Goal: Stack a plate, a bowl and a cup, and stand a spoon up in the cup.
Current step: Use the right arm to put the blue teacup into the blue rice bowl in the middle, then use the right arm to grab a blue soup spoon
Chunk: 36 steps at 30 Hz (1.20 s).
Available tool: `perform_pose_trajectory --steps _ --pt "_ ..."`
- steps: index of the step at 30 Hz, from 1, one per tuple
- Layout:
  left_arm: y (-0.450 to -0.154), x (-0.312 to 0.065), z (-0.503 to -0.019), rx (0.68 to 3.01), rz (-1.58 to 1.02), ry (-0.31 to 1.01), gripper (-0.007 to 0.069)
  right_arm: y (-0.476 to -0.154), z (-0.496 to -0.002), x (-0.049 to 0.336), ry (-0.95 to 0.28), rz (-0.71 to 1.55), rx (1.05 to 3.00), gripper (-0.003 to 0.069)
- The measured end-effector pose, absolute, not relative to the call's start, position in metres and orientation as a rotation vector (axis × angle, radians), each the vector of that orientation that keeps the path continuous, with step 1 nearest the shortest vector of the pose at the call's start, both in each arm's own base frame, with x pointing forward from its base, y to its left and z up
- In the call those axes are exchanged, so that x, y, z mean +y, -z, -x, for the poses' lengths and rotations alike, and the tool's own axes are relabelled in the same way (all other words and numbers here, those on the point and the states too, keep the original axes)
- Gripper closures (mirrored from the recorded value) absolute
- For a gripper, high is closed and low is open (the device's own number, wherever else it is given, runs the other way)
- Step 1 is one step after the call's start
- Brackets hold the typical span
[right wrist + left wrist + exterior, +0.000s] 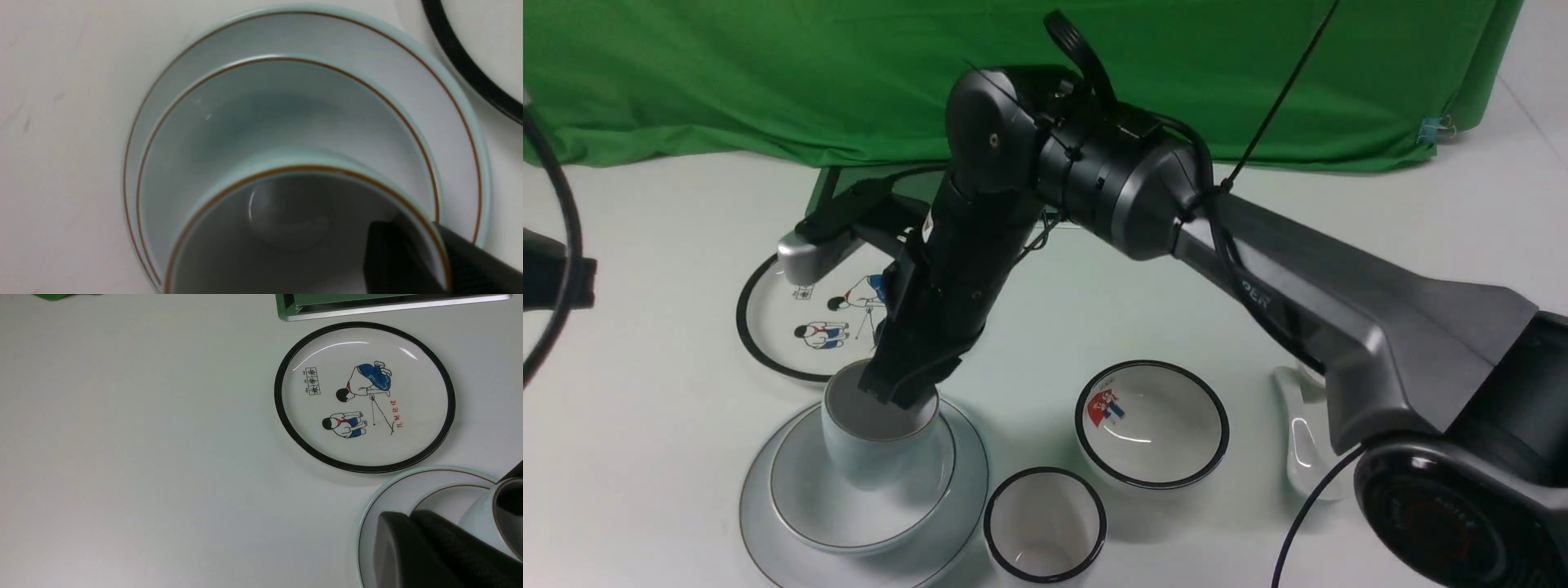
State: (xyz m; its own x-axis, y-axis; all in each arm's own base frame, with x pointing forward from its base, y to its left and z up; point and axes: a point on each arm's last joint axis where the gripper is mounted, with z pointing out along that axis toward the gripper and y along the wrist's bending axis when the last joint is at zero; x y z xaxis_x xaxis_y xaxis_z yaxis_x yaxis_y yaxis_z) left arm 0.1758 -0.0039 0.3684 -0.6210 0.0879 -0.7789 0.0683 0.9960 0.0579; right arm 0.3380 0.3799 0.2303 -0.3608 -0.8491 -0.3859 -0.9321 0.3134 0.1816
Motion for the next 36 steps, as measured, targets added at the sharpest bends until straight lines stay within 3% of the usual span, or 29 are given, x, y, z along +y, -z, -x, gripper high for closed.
perform_pose_trajectory --steps 8,10,12,16,19,23,26,28,32,36 --pt "-0.368 -0.004 -0.176 2.243 -0.109 -0.029 0.0654 -0.209 -0.338 0.382 -0.581 1.633 2.411 0.0512" --pt "-0.368 -0.004 -0.176 2.243 -0.11 -0.029 0.0654 -0.208 -0.337 0.382 -0.587 1.637 2.419 0.0471" --pt "-0.368 -0.004 -0.176 2.242 -0.111 -0.021 0.0654 -0.213 -0.336 0.38 -0.59 1.634 2.415 0.038" --pt "-0.368 -0.006 -0.176 2.242 -0.106 0.012 0.0654 -0.26 -0.338 0.362 -0.526 1.58 2.348 0.0192" --pt "-0.369 -0.01 -0.176 2.239 -0.125 0.051 0.0654 -0.323 -0.334 0.333 -0.356 1.46 2.274 0.0094" --pt "-0.369 -0.014 -0.175 2.231 -0.154 0.111 0.0654 -0.386 -0.321 0.286 -0.071 1.283 2.215 0.0082" --pt "-0.365 -0.017 -0.175 2.236 -0.176 0.141 0.0654 -0.403 -0.308 0.254 0.014 1.212 2.236 0.0093" --pt "-0.354 -0.02 -0.175 2.258 -0.192 0.173 0.0654 -0.395 -0.294 0.209 0.095 1.16 2.344 0.0098" --pt "-0.347 -0.022 -0.176 2.256 -0.199 0.2 0.0654 -0.362 -0.289 0.17 0.155 1.117 2.451 0.0098" --pt "-0.344 -0.025 -0.179 2.246 -0.218 0.247 0.0654 -0.291 -0.293 0.126 0.164 0.906 2.599 0.0098"
